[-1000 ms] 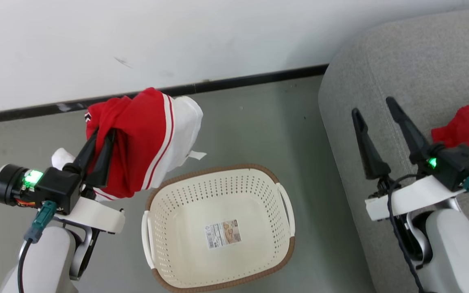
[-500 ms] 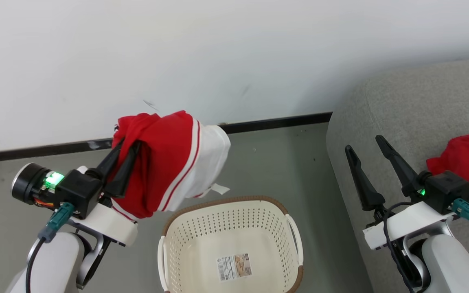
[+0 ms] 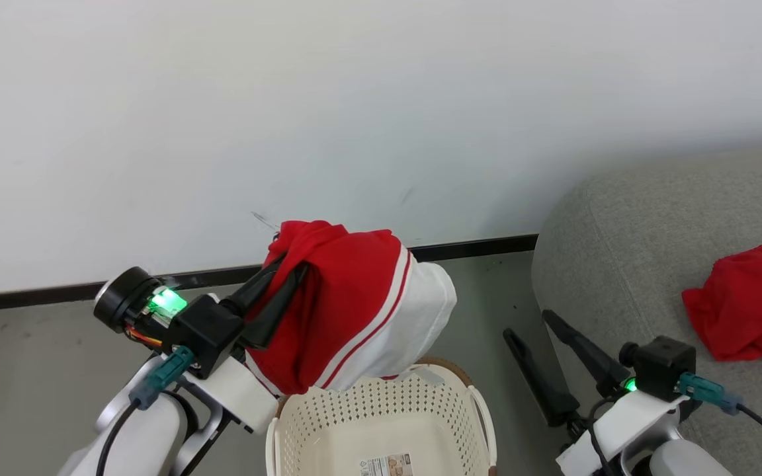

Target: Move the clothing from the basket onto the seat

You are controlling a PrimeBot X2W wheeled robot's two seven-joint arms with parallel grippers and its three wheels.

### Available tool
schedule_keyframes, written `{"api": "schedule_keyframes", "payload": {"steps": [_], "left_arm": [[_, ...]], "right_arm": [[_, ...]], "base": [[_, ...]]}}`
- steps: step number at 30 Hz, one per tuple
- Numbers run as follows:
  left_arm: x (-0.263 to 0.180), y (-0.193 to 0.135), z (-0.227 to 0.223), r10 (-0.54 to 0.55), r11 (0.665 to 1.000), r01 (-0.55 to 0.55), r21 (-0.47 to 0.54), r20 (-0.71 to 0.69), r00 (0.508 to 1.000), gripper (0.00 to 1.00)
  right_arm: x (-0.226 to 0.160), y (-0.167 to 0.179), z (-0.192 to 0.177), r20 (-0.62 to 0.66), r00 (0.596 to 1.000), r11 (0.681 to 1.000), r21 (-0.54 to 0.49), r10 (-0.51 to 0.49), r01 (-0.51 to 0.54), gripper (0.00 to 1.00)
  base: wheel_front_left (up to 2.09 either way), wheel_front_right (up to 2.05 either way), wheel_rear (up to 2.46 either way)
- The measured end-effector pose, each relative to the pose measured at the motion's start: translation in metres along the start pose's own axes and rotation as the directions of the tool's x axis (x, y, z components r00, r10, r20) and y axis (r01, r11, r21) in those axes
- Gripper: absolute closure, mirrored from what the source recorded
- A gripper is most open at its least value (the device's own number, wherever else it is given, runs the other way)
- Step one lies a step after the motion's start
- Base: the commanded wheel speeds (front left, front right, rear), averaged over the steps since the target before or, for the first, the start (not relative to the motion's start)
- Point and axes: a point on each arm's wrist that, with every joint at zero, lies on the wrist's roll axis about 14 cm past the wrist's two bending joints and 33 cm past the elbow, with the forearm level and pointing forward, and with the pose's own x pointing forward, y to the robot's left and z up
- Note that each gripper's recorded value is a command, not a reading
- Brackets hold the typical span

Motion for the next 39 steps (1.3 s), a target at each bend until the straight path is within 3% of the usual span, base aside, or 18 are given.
{"api": "schedule_keyframes", "payload": {"steps": [7, 13, 23, 33, 34, 35, 37, 39], "left_arm": [[0.001, -0.027, 0.024, -0.075, 0.997, 0.074, 0.005, 0.048, 0.996, 1.00], [0.002, -0.046, 0.039, -0.121, 0.993, 0.121, 0.002, 0.078, 0.990, 1.00], [0.001, -0.060, 0.052, -0.163, 0.987, 0.163, 0.004, 0.095, 0.982, 1.00], [-0.003, -0.065, 0.052, -0.173, 0.985, 0.174, -0.006, 0.082, 0.981, 1.00], [-0.003, -0.065, 0.053, -0.172, 0.985, 0.173, -0.006, 0.084, 0.982, 1.00], [-0.003, -0.065, 0.053, -0.171, 0.985, 0.172, -0.006, 0.084, 0.982, 1.00], [-0.003, -0.065, 0.053, -0.170, 0.985, 0.171, -0.009, 0.081, 0.982, 1.00], [-0.003, -0.064, 0.053, -0.168, 0.985, 0.170, -0.016, 0.083, 0.982, 1.00]], "right_arm": [[-0.013, 0.023, -0.012, -0.086, 0.991, 0.993, 0.053, 0.106, -0.102, 0.00], [-0.004, 0.047, 0.003, -0.080, 0.970, 0.972, 0.064, 0.230, -0.225, 0.00], [0.003, 0.097, 0.005, -0.125, 0.896, 0.904, 0.083, 0.426, -0.419, 0.00], [0.009, 0.127, 0.015, -0.092, 0.844, 0.849, 0.086, 0.528, -0.522, 0.00], [0.009, 0.130, 0.016, -0.085, 0.838, 0.842, 0.081, 0.538, -0.533, 0.14], [0.010, 0.132, 0.017, -0.082, 0.834, 0.838, 0.078, 0.546, -0.541, 0.47], [0.009, 0.135, 0.018, -0.076, 0.829, 0.832, 0.076, 0.554, -0.550, 0.68], [0.011, 0.136, 0.022, -0.060, 0.827, 0.829, 0.065, 0.559, -0.556, 1.00]], "base": [[0.00, 0.00, 0.00], [0.00, 0.00, 0.00], [0.00, 0.00, 0.00], [0.00, 0.00, 0.00], [0.00, 0.00, 0.00], [0.00, 0.00, 0.00], [0.00, 0.00, 0.00], [0.00, 0.00, 0.00]]}}
